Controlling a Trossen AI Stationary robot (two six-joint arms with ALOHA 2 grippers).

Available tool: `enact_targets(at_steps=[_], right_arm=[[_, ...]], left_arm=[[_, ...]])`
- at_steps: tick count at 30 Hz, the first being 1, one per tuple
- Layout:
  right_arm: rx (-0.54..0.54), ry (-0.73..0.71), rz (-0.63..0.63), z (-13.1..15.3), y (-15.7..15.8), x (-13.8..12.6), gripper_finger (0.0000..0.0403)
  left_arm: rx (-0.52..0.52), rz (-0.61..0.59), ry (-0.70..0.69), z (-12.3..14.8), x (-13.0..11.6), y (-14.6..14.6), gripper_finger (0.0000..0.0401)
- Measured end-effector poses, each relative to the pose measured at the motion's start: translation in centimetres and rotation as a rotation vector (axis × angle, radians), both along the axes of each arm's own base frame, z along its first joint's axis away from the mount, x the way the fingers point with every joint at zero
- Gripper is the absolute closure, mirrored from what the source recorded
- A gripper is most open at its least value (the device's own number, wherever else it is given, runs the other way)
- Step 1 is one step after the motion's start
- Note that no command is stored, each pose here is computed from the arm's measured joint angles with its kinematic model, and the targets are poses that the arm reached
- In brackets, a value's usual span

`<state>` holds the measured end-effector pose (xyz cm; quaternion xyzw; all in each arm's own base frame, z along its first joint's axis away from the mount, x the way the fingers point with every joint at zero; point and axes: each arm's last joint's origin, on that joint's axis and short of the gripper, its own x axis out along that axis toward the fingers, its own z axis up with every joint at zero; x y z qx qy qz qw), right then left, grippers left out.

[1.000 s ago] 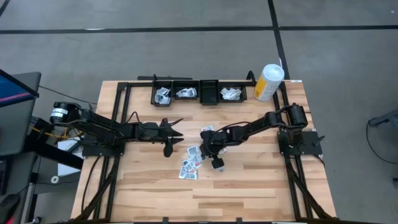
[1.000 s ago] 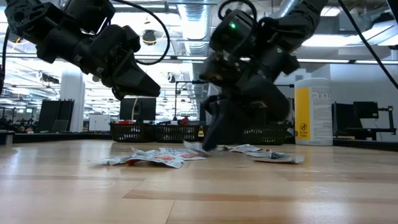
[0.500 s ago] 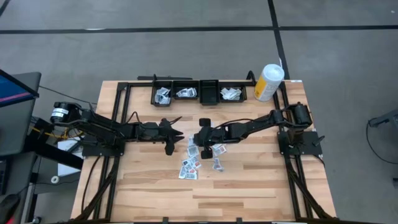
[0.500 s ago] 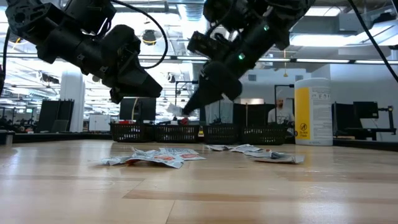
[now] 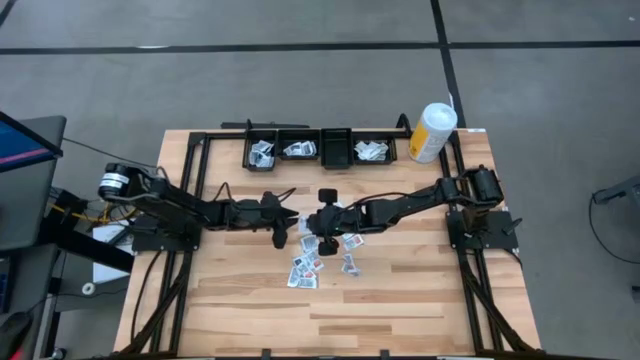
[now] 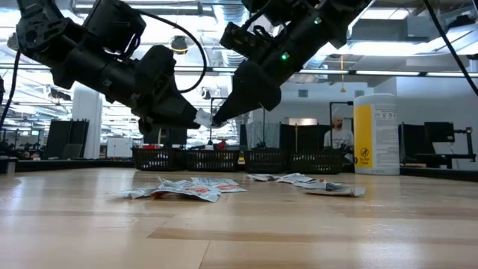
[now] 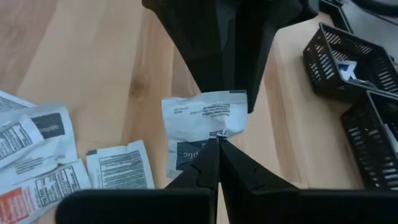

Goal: Pick & Place First Aid Supplies
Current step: Put the black towelette pack into the middle left black bin

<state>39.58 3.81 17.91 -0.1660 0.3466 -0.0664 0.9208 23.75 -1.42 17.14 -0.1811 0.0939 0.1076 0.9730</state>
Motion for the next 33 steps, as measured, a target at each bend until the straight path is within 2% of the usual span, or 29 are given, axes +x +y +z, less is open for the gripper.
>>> enact_targets(at_steps=[3, 9, 23, 33], right_arm=[[-0.012, 0.024, -0.008, -0.2, -0.1, -0.2, 0.0402], [-0.019, 0.056, -0.013, -0.4, -0.1, -0.4, 0.0403], [-0.033, 0.005, 0.01, 0.0, 0.2, 0.0, 0.0403], [-0.036, -0.045, 0.017, 0.4, 0.2, 0.3, 0.0403]], left_arm=[[-0.001, -0.007, 0.002, -0.1, 0.0, 0.0, 0.0293], [-0.023, -0.099, -0.04, 0.9, -0.2, -0.3, 0.0293], [-0.003, -0.062, 0.009, -0.1, 0.1, -0.1, 0.0293], [0.017, -0.06, -0.017, 0.1, 0.1, -0.1, 0.0294]])
